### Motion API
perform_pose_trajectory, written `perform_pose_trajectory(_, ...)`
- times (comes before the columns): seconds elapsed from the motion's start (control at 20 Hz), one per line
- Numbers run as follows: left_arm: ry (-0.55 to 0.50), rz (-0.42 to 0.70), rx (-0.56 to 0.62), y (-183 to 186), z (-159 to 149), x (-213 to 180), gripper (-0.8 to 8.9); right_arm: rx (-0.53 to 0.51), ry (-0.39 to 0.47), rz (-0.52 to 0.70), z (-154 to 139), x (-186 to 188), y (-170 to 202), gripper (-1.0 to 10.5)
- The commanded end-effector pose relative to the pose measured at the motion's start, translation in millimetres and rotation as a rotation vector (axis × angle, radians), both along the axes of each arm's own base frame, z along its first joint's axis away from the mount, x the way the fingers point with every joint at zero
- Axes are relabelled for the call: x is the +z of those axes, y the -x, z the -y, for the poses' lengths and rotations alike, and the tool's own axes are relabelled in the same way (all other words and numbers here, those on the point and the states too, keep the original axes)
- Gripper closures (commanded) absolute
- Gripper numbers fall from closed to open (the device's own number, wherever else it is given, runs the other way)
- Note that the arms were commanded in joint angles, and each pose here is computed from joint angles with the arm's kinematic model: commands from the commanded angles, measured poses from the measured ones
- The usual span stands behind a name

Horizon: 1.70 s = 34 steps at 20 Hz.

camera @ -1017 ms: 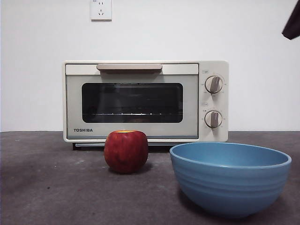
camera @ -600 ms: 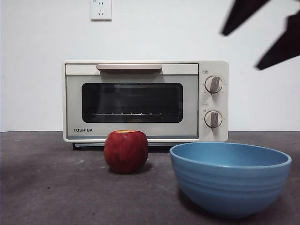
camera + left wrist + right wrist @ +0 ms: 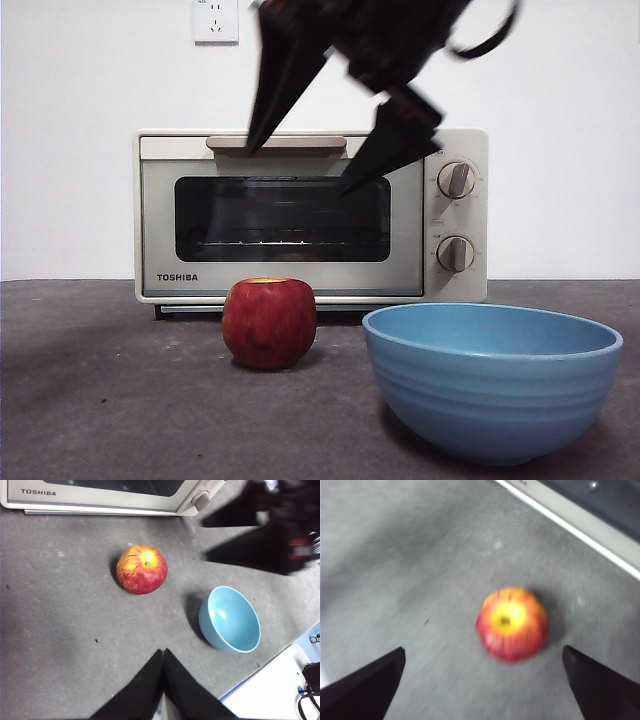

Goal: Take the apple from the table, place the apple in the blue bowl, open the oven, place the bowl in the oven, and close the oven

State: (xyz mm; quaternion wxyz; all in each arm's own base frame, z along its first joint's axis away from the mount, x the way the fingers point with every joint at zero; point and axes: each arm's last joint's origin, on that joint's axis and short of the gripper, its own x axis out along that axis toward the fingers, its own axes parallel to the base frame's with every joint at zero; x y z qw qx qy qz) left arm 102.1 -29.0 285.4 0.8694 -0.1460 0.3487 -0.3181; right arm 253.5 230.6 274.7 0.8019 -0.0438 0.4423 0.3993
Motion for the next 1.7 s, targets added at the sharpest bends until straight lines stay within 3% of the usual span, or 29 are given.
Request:
perform_pose_trajectory(0.05,-0.005,0.037,-0.012,-0.7,0.4,6.3,8.06,0.019,0.031,-0.004,-21.4,-11.7,-12.9,4.4)
perform_pose_trajectory(0.45,-0.005,0.037,-0.012,-0.7,0.4,6.3,8.06,0.002,0.166,-0.009,-50.0,-57.2,-33.1,4.4)
perform_pose_trajectory(1.0,-0.005,0.036,-0.012,-0.6,0.4,6.2,8.06,0.003,0.235,-0.056,-61.9,-98.0,-39.0,4.7)
perform_pose_trajectory(1.25,-0.005,0.037,-0.012,-0.7,0.4,6.3,8.06,-0.015,0.242,-0.072,-62.8,-98.2,-36.4,6.1)
perform_pose_trajectory(1.4,-0.005,0.037,-0.012,-0.7,0.4,6.3,8.06,-0.015,0.250,-0.080,-59.9,-91.4,-33.4,6.2)
perform_pose_trajectory(1.7,-0.007,0.045,-0.014,-1.0,0.4,6.7,8.06,-0.014,0.211,-0.038,-38.2,-28.1,-10.5,6.2)
